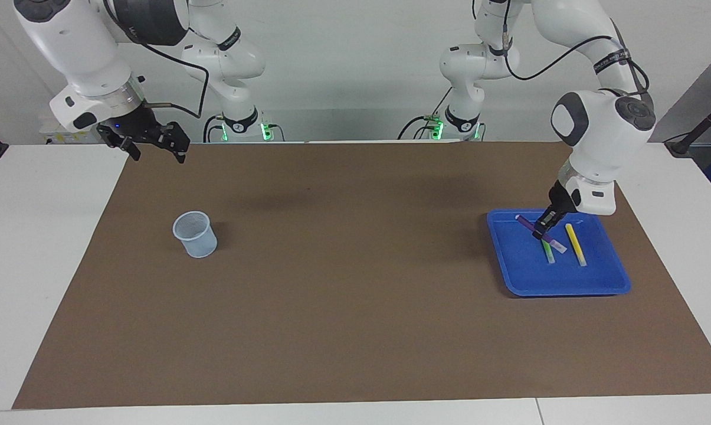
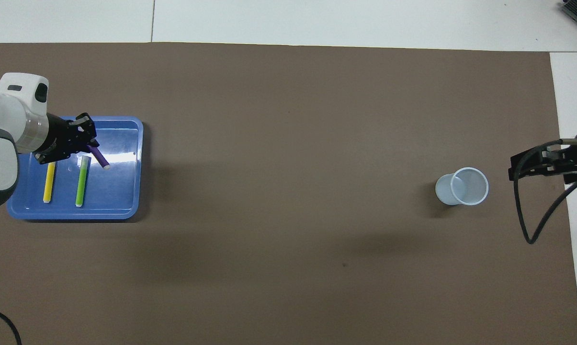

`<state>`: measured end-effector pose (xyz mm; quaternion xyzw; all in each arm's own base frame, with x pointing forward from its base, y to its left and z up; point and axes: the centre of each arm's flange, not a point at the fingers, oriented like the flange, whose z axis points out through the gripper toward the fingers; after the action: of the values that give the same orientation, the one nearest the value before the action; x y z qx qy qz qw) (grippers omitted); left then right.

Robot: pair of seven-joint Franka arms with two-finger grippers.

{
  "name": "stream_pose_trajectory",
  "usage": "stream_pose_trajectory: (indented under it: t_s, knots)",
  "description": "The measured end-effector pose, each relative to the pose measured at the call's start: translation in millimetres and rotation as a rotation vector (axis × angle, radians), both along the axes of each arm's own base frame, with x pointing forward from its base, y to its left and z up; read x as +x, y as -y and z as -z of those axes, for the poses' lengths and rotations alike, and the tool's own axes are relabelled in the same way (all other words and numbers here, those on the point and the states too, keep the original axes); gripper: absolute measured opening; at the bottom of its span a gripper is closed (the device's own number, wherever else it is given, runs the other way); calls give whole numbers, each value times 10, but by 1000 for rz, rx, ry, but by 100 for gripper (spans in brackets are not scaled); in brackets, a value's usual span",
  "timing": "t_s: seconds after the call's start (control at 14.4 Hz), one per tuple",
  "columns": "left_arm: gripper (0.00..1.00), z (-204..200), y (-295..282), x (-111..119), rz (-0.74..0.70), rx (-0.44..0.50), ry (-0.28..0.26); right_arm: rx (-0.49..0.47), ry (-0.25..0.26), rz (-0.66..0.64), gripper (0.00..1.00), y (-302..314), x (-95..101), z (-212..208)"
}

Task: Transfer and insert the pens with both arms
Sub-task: 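Lift the purple pen with the left gripper while the right gripper advances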

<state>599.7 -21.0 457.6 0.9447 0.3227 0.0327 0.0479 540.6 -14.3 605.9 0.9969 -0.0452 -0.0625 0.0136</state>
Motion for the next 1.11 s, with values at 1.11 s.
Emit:
stream_pose_trajectory:
  t_s: [1.11]
  knots:
    - [18, -1077, 899, -171, -680, -192, 98, 369, 90, -25, 100, -831, 73, -132]
